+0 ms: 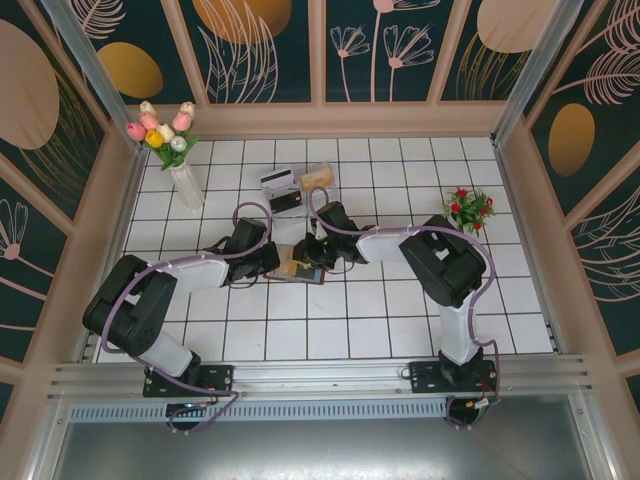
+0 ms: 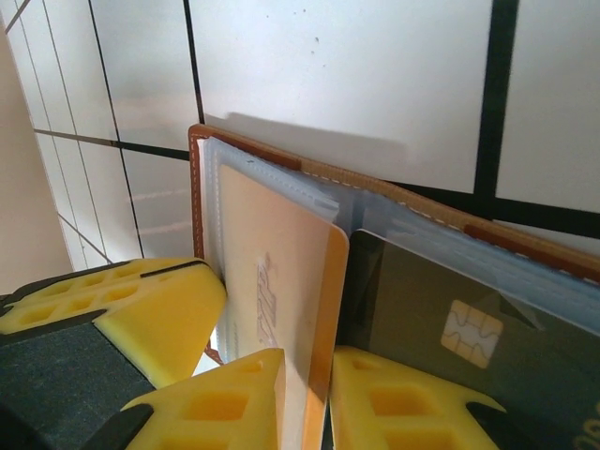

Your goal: Take the credit cards out of the card holder

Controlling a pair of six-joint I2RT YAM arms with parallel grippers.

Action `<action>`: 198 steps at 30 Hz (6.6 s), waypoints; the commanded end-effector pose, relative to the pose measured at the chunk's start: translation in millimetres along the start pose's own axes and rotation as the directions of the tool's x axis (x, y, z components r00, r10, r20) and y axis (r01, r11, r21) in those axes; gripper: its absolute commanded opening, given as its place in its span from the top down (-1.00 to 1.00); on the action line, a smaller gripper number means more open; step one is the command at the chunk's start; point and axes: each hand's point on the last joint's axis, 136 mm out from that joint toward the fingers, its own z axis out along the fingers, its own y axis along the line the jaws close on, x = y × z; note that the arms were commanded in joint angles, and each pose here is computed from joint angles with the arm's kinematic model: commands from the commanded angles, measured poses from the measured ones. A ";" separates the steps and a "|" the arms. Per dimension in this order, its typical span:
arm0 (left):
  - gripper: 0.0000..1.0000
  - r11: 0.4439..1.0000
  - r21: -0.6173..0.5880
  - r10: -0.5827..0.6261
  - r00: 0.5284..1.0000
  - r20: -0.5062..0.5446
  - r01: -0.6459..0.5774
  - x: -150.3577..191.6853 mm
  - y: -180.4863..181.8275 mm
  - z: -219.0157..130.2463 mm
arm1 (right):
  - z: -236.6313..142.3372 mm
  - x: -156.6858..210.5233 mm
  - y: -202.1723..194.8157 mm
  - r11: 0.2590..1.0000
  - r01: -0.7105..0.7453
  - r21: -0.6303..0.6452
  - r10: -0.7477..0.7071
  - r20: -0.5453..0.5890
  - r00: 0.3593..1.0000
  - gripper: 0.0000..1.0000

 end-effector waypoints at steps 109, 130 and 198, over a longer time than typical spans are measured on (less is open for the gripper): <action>1.00 0.998 -0.048 0.030 0.978 -0.204 -0.041 44.8 14.4 10.0 | -15.8 4.3 0.4 0.981 -0.024 -0.192 0.013 -0.061 0.998 0.65; 0.53 0.998 0.063 0.039 0.992 -0.118 -0.032 14.4 -23.9 -10.3 | -66.7 5.0 12.4 0.982 0.055 -0.181 -0.045 0.061 0.997 0.92; 1.00 0.745 0.232 0.440 0.722 0.534 -0.626 -148.7 -203.3 -156.0 | -230.2 -82.2 2.4 0.992 0.035 -0.120 0.039 0.565 0.824 -0.85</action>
